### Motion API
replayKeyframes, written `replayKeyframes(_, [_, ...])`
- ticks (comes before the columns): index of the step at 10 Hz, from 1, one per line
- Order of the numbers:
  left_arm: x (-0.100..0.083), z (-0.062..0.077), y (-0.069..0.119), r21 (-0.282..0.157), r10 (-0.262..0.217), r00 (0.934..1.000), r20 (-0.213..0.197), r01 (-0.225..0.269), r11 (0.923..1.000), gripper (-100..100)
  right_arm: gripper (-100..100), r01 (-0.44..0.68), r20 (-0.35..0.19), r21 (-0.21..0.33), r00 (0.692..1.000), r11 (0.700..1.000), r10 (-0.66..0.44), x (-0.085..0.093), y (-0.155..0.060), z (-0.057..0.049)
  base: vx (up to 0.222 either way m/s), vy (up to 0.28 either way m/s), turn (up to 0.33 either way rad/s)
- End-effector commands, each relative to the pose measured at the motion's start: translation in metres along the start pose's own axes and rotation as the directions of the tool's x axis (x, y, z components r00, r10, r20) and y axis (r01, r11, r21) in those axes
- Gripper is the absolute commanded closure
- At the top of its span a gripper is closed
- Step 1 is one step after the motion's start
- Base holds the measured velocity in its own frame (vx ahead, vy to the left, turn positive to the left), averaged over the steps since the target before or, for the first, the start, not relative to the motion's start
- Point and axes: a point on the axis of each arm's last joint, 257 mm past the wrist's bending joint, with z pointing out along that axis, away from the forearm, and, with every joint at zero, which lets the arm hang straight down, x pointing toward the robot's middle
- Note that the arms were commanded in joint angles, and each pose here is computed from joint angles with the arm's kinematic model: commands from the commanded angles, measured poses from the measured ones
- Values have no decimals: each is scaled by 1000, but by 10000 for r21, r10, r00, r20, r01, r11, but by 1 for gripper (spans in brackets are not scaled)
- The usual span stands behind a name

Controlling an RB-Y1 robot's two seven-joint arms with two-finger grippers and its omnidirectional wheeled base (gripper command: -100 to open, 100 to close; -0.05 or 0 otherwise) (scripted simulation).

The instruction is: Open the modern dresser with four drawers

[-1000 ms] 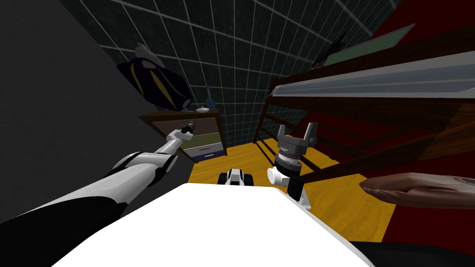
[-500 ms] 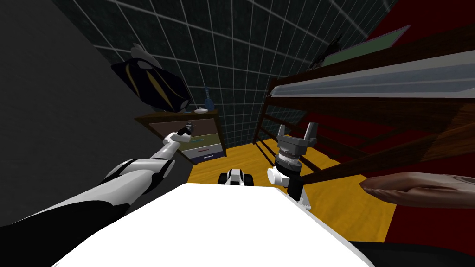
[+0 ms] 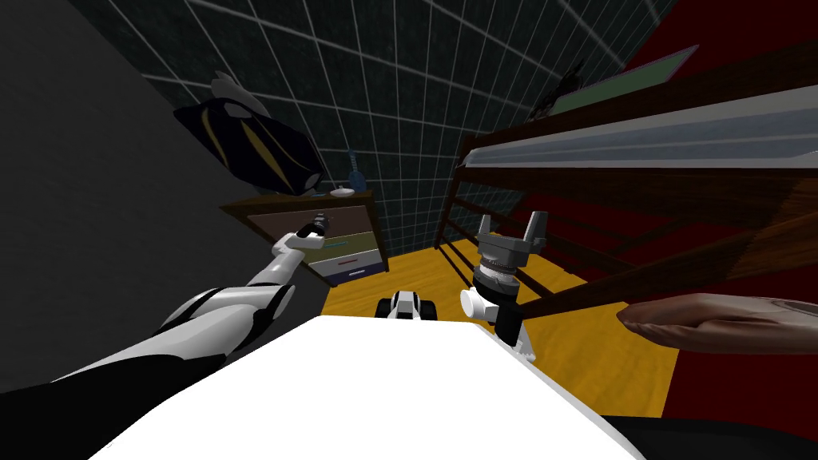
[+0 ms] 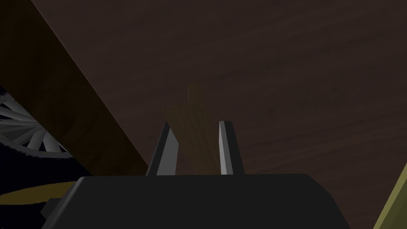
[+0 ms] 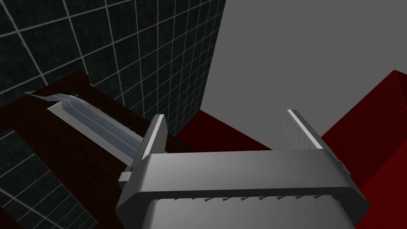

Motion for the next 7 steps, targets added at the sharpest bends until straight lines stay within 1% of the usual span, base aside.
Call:
replayKeyframes(1, [0, -16, 25, -254, 136, 9998, -110, -139, 9996, 100, 0, 0, 0, 0, 10000, 10000, 0, 0, 0, 0, 24, 7, 7])
replayKeyframes(2, [-3, -19, 36, -426, 195, 9998, -88, -199, 9989, 100, 0, -1, 0, -1, 10000, 10000, 1, 0, 0, 0, 7, 5, -15])
replayKeyframes(3, [-21, -26, 20, -158, -31, 9998, 185, 34, 9999, 100, 0, -1, 0, -1, 10000, 10000, 1, 0, 0, 0, 52, -28, -106])
replayKeyframes(4, [-23, -31, 20, -96, -101, 9998, 156, 103, 9999, 100, 0, 0, 0, 0, 10000, 10000, 0, 0, 0, 0, 83, -11, -53])
replayKeyframes(5, [-22, -37, 24, -112, -59, 9999, 82, 60, 9999, 100, 0, 0, 0, 0, 10000, 10000, 0, 0, 0, 0, 50, -1, 1])
replayKeyframes(7, [-28, -45, 49, -499, 81, 9999, 137, -74, 9987, 100, 0, -1, 0, -1, 10000, 10000, 1, 0, 0, 0, 9, -1, 4])
